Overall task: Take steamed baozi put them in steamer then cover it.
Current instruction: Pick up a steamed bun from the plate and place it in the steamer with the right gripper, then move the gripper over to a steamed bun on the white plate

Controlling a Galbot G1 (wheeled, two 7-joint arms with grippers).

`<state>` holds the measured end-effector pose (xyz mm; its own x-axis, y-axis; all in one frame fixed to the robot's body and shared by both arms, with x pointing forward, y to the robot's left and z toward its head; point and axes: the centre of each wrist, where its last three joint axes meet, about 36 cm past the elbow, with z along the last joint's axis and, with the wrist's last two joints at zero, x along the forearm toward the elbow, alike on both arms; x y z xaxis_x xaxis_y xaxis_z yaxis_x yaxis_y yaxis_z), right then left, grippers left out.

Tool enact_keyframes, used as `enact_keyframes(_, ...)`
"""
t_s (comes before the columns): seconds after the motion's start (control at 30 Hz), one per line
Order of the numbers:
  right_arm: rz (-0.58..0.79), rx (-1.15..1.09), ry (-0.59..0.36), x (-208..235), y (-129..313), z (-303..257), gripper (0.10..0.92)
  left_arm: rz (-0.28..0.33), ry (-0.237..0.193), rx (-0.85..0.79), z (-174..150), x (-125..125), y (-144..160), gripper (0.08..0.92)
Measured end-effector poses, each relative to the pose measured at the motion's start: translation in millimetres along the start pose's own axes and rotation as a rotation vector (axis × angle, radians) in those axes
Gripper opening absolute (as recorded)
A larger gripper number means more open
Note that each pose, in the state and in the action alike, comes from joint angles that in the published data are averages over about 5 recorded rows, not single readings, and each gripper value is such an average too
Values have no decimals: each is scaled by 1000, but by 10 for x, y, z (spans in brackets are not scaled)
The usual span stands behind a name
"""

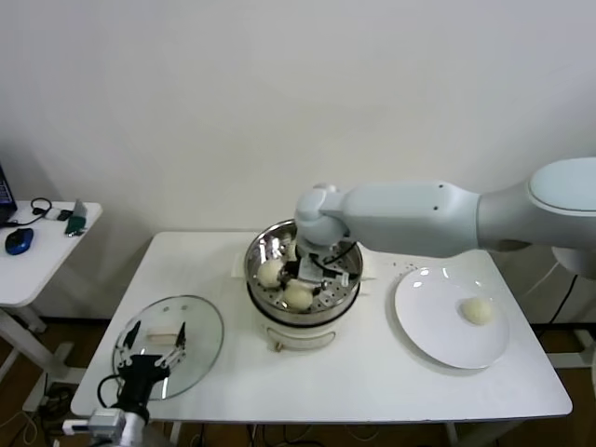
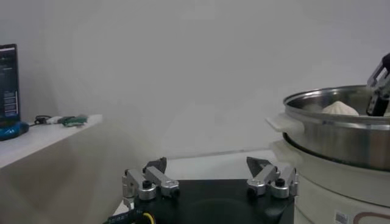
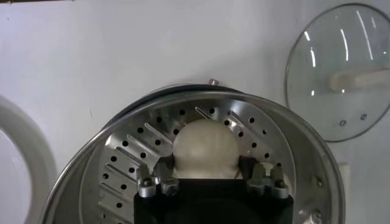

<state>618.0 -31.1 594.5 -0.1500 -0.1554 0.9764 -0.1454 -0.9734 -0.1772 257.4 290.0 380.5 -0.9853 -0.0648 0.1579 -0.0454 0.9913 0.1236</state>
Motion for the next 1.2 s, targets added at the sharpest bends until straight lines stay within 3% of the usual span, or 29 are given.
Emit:
enact_keyframes(0.2,14,-11,-7,50,-1,86,818,0,-3,2,-8,-1,-6,823)
enact_keyframes(0.4,7,-55,-1,313,94,312,823,2,-3,3,-9,3,-14,823)
enact_keyframes(0.6,-17,-212,37,850,424,738,823,3,2,3,10,-1,-14,823)
enact_keyframes(0.9,-33,-633,91,1489,1686,1253,823,11,0,3,12,-41,-26,823)
enact_keyframes(1.2,-64,-995,109,1229,3279,1262,823,18,-6,3,-51,-94,-69,823)
